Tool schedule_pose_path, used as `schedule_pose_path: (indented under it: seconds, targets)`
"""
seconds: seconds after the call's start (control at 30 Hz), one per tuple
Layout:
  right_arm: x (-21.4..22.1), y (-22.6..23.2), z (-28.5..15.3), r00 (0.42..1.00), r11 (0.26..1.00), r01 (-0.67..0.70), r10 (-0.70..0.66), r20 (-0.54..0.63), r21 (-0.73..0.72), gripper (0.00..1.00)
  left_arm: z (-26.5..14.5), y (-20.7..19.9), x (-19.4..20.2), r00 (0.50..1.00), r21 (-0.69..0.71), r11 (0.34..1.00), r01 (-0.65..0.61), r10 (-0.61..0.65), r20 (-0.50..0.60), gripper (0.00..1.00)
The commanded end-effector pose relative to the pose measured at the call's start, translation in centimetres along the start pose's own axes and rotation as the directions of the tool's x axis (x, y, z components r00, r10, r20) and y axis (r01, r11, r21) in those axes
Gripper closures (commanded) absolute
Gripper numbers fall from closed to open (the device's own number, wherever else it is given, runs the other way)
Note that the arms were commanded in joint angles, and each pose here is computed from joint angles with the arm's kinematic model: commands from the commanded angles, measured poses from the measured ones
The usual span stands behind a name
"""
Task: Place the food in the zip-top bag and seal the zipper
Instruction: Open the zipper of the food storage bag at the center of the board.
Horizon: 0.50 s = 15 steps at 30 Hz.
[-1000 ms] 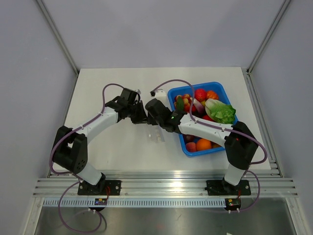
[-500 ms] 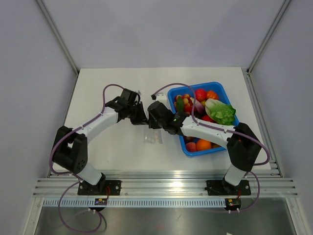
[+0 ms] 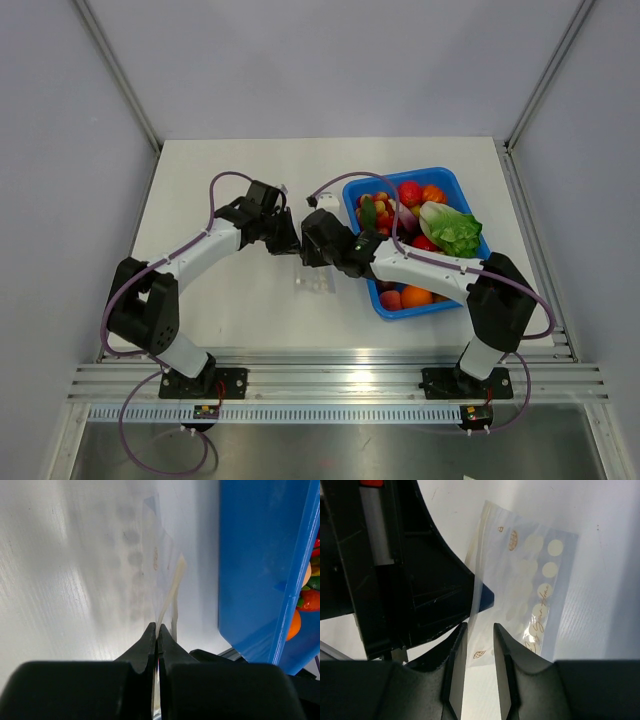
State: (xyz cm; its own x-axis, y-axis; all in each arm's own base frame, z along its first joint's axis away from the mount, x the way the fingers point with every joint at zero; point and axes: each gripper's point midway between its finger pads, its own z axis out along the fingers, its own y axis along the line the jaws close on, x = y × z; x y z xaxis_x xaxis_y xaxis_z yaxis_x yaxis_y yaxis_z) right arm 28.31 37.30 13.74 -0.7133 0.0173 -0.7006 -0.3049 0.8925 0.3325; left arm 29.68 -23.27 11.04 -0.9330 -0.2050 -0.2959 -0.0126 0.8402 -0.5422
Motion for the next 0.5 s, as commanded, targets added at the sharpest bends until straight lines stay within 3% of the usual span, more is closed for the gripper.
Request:
schedule_pose_path:
  seconds: [0.0,0.23,0.47]
  targets:
    - [-1.1,2.3,-1.3,0.999,0.997,-0.015,0.017,0.029,-0.082,0.65,-1.7,-2.6,-2.1,0.997,0.076,0.996,-0.038,0.032,0.072,1.00]
    - [-0.9,2.8,-1.7,1.000,0.997,0.002,0.000,0.030,-0.075,0.64,-1.9,-2.5,-2.0,0.997,0.070,0.997,-0.040,0.035,0.074,1.00]
    - [-1.1,0.8,-1.3,0.999,0.999,0.013,-0.014,0.050,0.032,0.68,-2.3,-2.8,-2.1,0.996,0.078,0.996,-0.047,0.040,0.081,1.00]
